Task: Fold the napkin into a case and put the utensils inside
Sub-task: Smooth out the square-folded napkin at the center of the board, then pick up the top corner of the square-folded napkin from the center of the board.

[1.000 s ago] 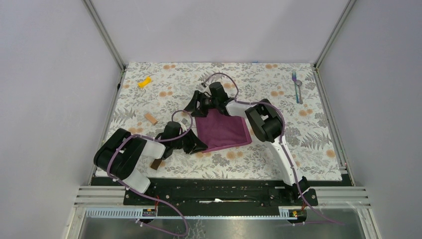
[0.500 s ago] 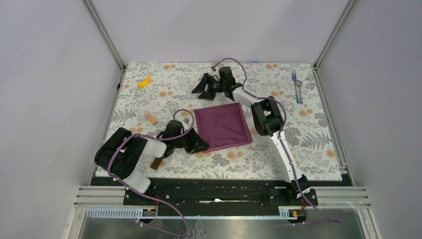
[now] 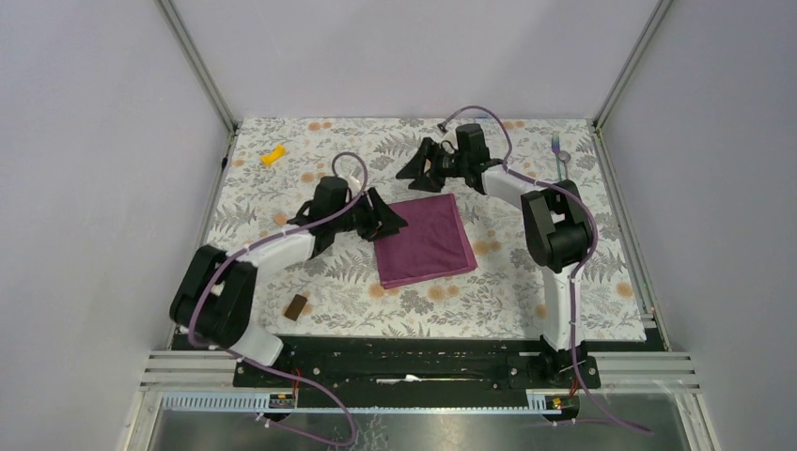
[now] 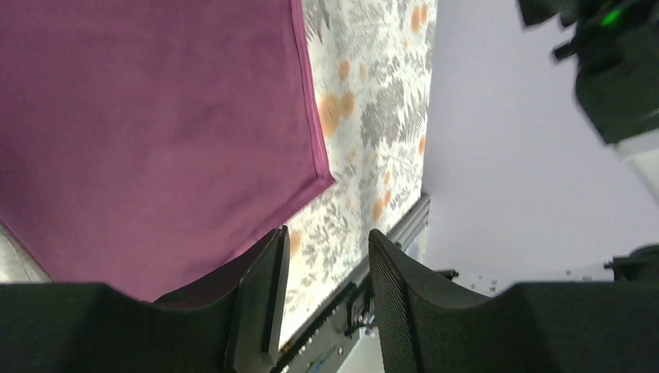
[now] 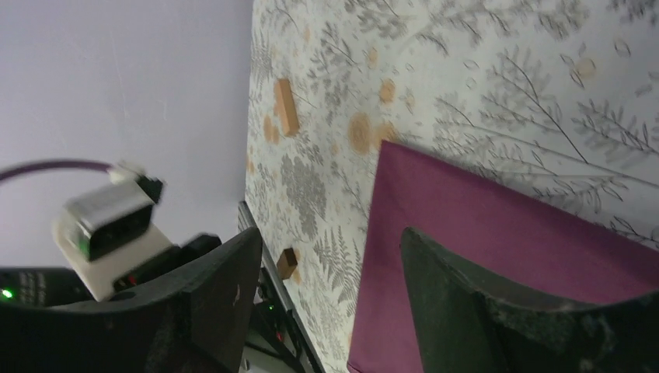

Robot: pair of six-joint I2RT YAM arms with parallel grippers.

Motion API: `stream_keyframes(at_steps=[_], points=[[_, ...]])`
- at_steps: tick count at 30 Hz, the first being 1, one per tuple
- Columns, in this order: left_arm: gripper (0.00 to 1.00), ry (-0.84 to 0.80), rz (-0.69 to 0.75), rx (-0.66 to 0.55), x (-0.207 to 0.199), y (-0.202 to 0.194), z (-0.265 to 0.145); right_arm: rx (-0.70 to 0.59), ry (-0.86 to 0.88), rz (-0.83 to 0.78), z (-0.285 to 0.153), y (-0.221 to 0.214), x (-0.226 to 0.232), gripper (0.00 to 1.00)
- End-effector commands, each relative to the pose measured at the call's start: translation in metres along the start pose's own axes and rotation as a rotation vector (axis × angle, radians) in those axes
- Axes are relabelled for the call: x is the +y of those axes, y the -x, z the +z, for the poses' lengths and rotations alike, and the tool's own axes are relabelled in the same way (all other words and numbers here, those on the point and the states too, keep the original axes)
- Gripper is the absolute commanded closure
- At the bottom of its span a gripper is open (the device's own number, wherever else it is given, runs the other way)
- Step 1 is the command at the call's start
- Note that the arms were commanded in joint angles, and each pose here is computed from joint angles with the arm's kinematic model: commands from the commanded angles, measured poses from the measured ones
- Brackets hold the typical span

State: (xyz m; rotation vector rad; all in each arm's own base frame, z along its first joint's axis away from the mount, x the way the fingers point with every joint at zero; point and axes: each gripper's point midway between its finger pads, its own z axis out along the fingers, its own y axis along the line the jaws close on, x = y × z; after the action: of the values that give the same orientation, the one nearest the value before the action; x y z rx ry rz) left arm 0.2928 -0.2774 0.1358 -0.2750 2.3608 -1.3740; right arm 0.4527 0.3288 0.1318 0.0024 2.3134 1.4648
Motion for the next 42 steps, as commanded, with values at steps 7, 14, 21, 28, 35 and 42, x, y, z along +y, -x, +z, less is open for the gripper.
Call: stream_keyframes(at_steps=[7, 14, 21, 28, 35, 42], points=[[0.55, 0.194, -0.008, 0.036, 0.080, 0.007, 0.033, 0.043, -0.028, 0.085, -0.014, -0.010, -0.084, 0.31], [0.56, 0.223, -0.039, 0.066, 0.106, -0.015, 0.030, 0.045, -0.147, 0.058, -0.035, 0.001, -0.138, 0.32], [0.43, 0.166, 0.080, 0.042, 0.055, -0.014, 0.005, 0.023, -0.476, -0.073, -0.107, 0.005, -0.089, 0.00], [0.33, 0.161, 0.172, 0.015, 0.031, -0.021, -0.037, 0.093, -0.513, 0.063, -0.154, -0.087, -0.061, 0.11], [0.38, 0.234, 0.143, 0.023, 0.069, -0.042, -0.043, 0.172, -0.509, 0.133, -0.168, -0.156, -0.086, 0.51], [0.49, 0.245, 0.107, 0.020, 0.095, -0.051, -0.034, 0.179, -0.506, 0.137, -0.167, -0.172, -0.101, 0.74]])
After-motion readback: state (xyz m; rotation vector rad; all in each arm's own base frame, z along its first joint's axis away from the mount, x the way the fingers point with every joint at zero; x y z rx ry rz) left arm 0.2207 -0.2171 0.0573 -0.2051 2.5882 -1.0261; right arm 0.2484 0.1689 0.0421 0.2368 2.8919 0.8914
